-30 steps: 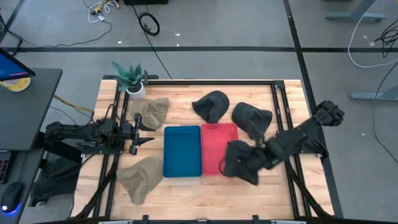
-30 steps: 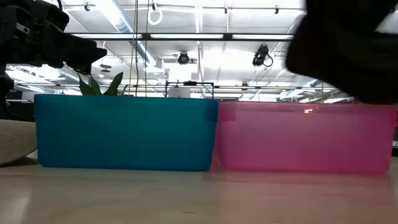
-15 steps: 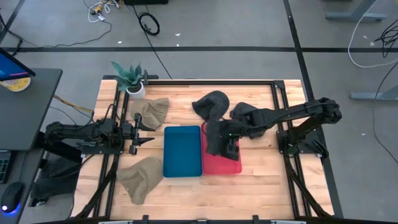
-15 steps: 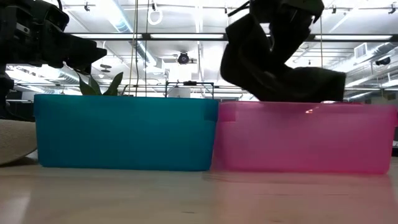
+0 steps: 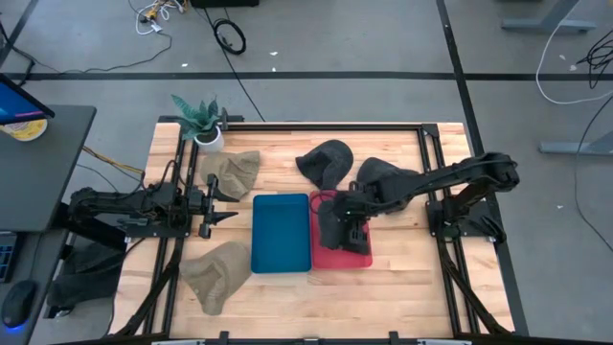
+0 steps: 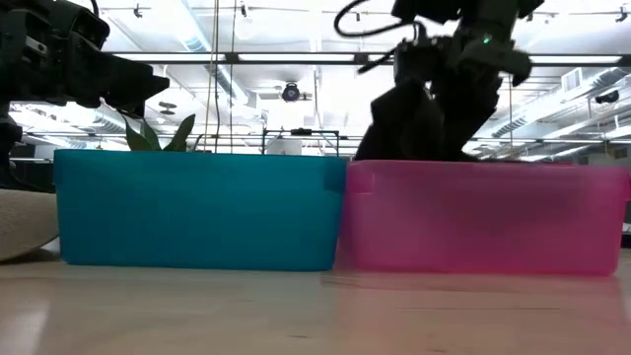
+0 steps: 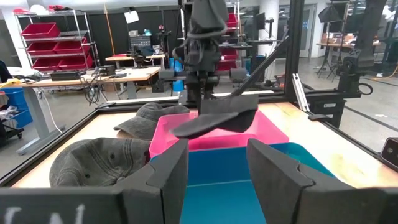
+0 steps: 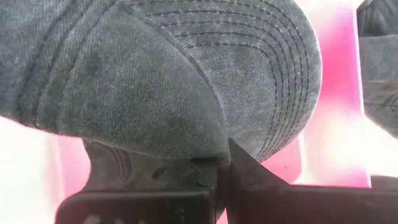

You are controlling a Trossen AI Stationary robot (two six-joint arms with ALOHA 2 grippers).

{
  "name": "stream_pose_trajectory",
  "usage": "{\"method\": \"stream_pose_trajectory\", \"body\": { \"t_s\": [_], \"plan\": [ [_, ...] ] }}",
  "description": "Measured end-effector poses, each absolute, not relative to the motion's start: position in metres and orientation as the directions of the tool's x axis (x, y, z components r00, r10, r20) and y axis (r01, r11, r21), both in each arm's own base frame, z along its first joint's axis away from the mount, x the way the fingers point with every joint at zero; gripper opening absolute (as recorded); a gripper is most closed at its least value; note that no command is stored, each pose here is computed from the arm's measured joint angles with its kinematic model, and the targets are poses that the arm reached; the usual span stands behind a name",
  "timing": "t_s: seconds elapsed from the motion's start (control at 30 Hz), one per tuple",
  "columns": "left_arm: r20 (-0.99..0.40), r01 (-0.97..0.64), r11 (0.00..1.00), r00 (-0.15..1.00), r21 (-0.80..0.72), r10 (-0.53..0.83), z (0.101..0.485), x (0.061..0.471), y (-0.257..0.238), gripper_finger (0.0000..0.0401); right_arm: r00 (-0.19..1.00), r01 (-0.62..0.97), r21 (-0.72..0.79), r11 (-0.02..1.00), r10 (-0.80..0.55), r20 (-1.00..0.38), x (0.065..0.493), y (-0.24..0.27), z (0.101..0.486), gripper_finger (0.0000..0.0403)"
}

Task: Pick & Place hat
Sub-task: Put the bottom black cap into the pink bin, then put the right black cap into the pink bin

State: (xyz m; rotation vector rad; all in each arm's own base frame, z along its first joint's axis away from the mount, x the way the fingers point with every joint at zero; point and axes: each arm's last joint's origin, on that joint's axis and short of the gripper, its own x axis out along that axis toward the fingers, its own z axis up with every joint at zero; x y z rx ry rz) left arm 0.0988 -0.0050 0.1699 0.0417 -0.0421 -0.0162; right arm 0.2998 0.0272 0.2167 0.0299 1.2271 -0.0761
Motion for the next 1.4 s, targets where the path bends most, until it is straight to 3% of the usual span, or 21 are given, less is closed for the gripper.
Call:
{"method": "stream_pose_trajectory", "body": {
  "t_s": [0.2,0.43,0.57,0.83,1.0,1.17,1.4],
  "plan": [
    [0.042,0.016,0.999,0.999,0.042,-0.017,0.17,0.099,-0.005,0.017,0.289,0.113,-0.014,0.993,-0.047,-0.956,0.309,0.016,0.199,0.0006],
    [0.042,0.015,0.999,0.999,0.042,-0.017,0.17,0.099,-0.005,0.017,0.25,0.102,0.098,0.99,0.07,-0.966,0.312,0.006,0.19,0.0041],
    [0.043,0.016,0.999,0.999,0.042,-0.017,0.17,0.099,-0.005,0.017,0.26,0.099,0.106,0.989,0.077,-0.962,0.312,0.003,0.195,0.0096],
    [0.041,0.016,0.999,0.999,0.042,-0.017,0.17,0.099,-0.005,0.017,0.397,0.038,0.114,0.993,0.089,-0.914,0.329,-0.004,0.215,0.0254],
    [0.042,0.015,0.999,0.999,0.042,-0.017,0.17,0.099,-0.005,0.017,0.465,0.079,0.11,0.991,0.061,-0.883,0.336,0.001,0.219,0.0315],
    [0.042,0.015,0.999,0.999,0.042,-0.017,0.17,0.099,-0.005,0.017,0.394,0.178,0.146,0.973,0.065,-0.917,0.329,0.005,0.216,0.0331],
    [0.041,0.015,0.999,0.999,0.042,-0.017,0.17,0.099,-0.005,0.017,0.271,0.283,0.142,0.948,0.063,-0.961,0.314,0.004,0.216,0.0314]
  ]
}}
